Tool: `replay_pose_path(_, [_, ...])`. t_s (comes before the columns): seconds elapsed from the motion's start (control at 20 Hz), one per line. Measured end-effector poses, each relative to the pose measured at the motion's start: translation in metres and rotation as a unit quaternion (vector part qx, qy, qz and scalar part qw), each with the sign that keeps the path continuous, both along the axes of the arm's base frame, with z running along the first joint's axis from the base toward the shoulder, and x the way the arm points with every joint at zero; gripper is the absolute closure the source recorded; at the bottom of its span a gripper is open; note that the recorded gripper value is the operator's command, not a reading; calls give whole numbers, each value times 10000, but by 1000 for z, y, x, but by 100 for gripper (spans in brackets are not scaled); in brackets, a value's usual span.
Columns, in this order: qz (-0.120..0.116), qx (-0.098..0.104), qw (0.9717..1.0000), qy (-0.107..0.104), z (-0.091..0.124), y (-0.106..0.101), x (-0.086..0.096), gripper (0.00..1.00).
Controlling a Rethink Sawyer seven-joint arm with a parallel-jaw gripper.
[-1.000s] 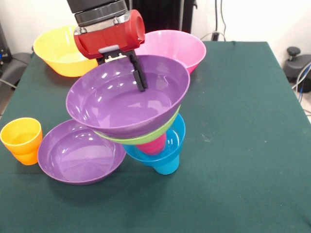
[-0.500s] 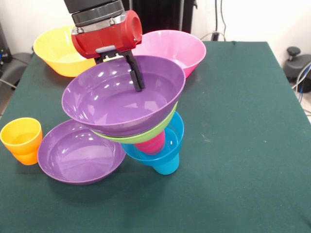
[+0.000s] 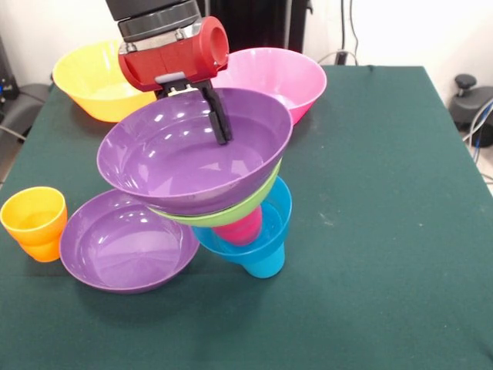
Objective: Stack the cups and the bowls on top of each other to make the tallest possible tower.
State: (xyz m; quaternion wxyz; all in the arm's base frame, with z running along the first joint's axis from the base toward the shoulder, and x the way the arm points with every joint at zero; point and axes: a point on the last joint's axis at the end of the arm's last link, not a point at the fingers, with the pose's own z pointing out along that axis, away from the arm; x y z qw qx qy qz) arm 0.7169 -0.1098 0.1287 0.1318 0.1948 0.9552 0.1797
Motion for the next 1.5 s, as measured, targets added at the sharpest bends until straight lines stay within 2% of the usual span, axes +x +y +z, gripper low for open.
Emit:
replay_pose_path(0.4, [-56, 13, 10000, 11, 3, 8, 0, 0])
replay_pose_path(0.95, [-102, 39, 9999, 13, 2, 30, -2, 0])
replay_pose_path(1.5, [-181, -47, 9997, -147, 1, 28, 1, 0])
